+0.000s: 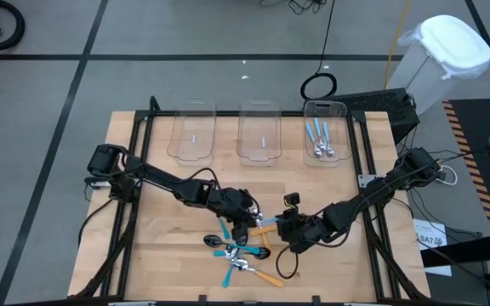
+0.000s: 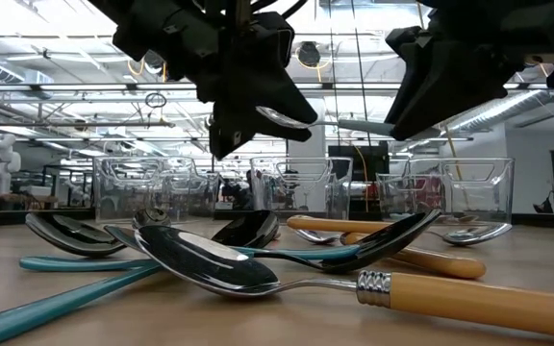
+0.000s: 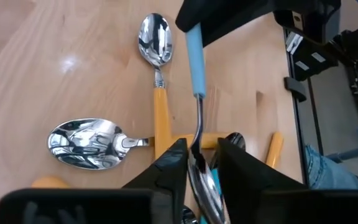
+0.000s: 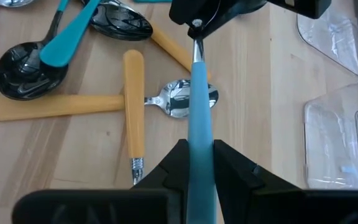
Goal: Sort silverware by color (type)
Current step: Put the light blue spoon into the right transparent bin
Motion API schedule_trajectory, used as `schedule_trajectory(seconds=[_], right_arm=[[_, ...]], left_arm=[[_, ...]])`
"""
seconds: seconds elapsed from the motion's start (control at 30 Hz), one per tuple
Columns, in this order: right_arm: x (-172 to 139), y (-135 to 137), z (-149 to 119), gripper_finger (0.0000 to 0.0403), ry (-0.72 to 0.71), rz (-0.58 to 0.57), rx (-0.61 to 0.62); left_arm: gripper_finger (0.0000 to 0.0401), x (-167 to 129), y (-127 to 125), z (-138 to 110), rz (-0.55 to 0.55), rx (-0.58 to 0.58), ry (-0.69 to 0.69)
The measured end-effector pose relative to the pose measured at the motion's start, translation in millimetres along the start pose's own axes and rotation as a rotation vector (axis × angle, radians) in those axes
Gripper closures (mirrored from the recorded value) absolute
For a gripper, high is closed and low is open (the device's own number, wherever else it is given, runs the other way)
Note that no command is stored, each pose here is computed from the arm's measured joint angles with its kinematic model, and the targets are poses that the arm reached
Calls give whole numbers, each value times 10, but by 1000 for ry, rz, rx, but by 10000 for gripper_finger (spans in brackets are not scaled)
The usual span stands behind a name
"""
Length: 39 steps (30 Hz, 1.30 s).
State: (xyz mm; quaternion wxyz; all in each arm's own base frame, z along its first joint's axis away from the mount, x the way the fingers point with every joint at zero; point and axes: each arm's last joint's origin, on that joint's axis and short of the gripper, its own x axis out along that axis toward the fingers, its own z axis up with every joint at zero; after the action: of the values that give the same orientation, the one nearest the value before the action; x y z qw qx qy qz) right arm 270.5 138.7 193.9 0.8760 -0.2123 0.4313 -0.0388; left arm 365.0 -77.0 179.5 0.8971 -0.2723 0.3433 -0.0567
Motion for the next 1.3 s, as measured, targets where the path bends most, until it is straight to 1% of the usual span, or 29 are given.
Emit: schedule_trajectory(seconds=[0.17, 0.3, 0.8, 1.0, 1.1, 1.17, 1.3], right_arm=[[-2, -12, -19, 357, 14, -42, -9], [-4, -15, -22, 357, 17, -49, -9], [-7, -31, -64, 357, 55, -68, 8], [-6, -37, -70, 357, 58, -85, 5], [-8, -41, -69, 350, 56, -100, 9], [-8, -41, -67, 341, 54, -101, 14], [-6, -40, -63, 317, 47, -104, 26]], left_arm=[[355, -2, 14, 6, 9, 19, -4], [371, -6, 42, 22, 17, 6, -8], [375, -16, 103, 67, 46, 10, -33], [375, -16, 107, 71, 65, 39, -45], [376, -17, 107, 74, 68, 49, -49], [379, -17, 106, 74, 70, 67, -51], [391, -21, 104, 83, 92, 179, -65]])
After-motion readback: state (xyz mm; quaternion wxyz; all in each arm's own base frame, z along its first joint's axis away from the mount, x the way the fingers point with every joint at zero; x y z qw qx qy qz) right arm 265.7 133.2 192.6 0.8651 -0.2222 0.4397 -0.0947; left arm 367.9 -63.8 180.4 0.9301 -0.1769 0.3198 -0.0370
